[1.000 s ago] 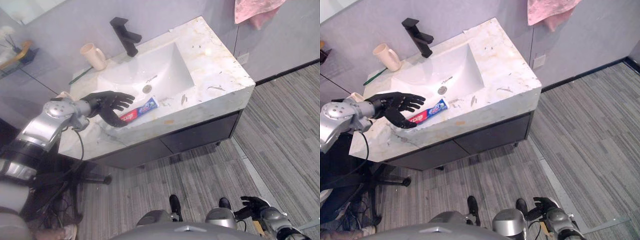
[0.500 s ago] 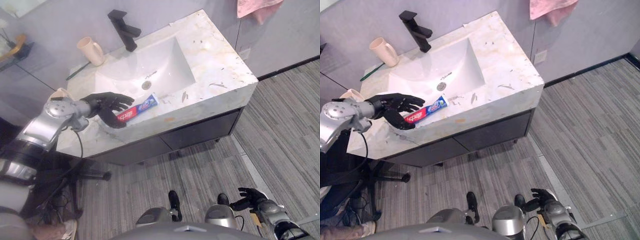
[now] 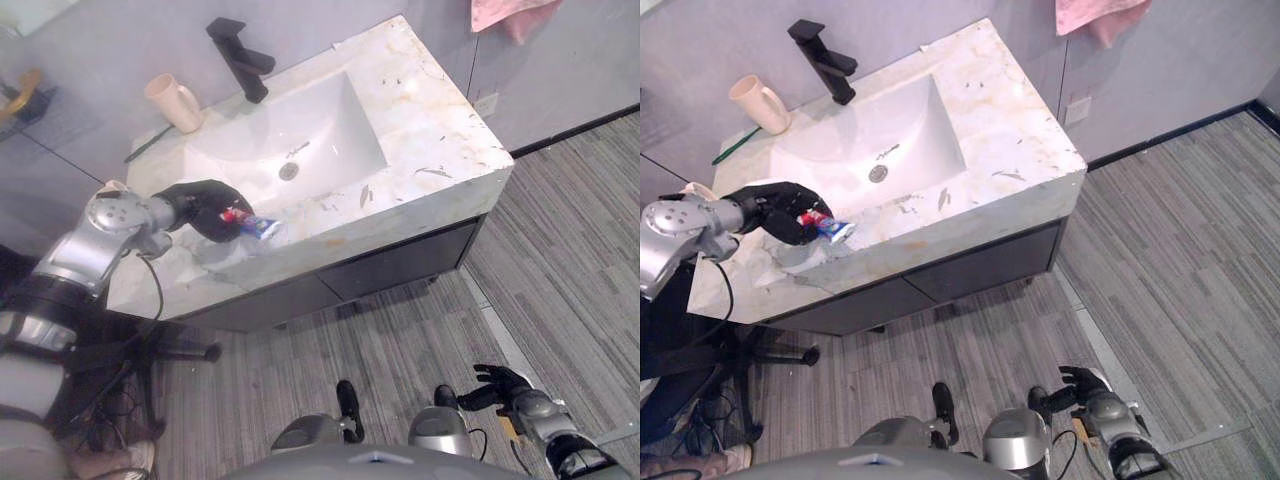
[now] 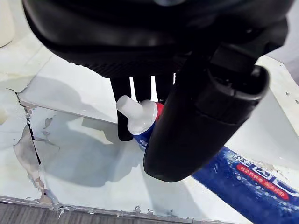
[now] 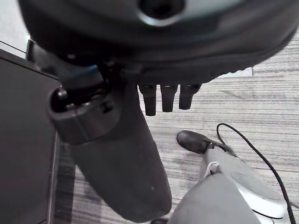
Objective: Organize the bathroom.
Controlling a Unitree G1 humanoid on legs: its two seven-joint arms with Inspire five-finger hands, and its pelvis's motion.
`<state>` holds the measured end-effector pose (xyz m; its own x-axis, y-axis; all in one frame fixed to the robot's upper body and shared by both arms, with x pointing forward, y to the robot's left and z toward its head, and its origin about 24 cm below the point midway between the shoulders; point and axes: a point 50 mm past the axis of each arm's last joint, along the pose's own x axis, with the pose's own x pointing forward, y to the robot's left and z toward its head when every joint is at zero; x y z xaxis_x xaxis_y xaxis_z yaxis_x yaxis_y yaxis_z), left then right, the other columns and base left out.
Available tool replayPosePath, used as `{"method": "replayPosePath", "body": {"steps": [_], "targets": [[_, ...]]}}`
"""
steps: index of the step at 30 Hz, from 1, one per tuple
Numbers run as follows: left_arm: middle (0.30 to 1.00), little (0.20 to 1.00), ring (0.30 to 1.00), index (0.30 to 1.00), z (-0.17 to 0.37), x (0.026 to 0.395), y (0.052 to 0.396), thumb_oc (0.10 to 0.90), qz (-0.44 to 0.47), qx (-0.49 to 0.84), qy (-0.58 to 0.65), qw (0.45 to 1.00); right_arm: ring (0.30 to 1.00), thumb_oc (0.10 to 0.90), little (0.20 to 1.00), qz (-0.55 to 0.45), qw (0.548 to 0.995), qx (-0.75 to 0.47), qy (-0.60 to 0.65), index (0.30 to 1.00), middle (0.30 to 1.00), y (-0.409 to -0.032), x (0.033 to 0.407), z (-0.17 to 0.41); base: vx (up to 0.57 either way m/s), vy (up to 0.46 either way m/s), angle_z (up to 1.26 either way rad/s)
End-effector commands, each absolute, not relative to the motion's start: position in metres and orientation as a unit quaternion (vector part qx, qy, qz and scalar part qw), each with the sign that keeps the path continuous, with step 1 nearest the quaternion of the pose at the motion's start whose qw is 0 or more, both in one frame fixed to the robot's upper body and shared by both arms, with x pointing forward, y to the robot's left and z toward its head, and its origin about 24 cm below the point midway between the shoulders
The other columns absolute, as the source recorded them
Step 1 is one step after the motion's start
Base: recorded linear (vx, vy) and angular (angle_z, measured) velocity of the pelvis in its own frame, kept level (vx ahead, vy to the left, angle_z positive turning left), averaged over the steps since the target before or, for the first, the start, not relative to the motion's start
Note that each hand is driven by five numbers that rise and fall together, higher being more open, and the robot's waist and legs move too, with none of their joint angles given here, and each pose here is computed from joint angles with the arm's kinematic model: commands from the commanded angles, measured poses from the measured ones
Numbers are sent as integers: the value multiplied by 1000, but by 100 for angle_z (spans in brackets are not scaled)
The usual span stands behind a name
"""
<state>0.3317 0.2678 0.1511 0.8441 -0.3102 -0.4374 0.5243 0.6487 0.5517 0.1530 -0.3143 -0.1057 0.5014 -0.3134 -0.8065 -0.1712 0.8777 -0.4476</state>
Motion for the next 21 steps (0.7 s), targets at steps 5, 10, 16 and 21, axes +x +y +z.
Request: {"method": "replayPosePath", "body": {"steps": [5,10,16,21], "targets": [[300,300,300,300,193,336,278,400,-140,316,29,938,900,800,900,-65,844,-239,475,900,900,-323,156,-97,0,0,0],[300,300,300,300,215,330,277,400,-86,231,-50,968,900,800,900,-115,859,-195,459,900,900,-320,151,-99,11,-36,1],[300,300,300,300,232,312,276,400,-72,153,-117,979,900,800,900,-219,871,-153,412,900,900,-335,144,-89,56,-107,3],[300,300,300,300,244,311,284,400,-80,150,-121,978,900,800,900,-324,864,-157,351,900,900,-377,152,-55,56,-132,-2]]}}
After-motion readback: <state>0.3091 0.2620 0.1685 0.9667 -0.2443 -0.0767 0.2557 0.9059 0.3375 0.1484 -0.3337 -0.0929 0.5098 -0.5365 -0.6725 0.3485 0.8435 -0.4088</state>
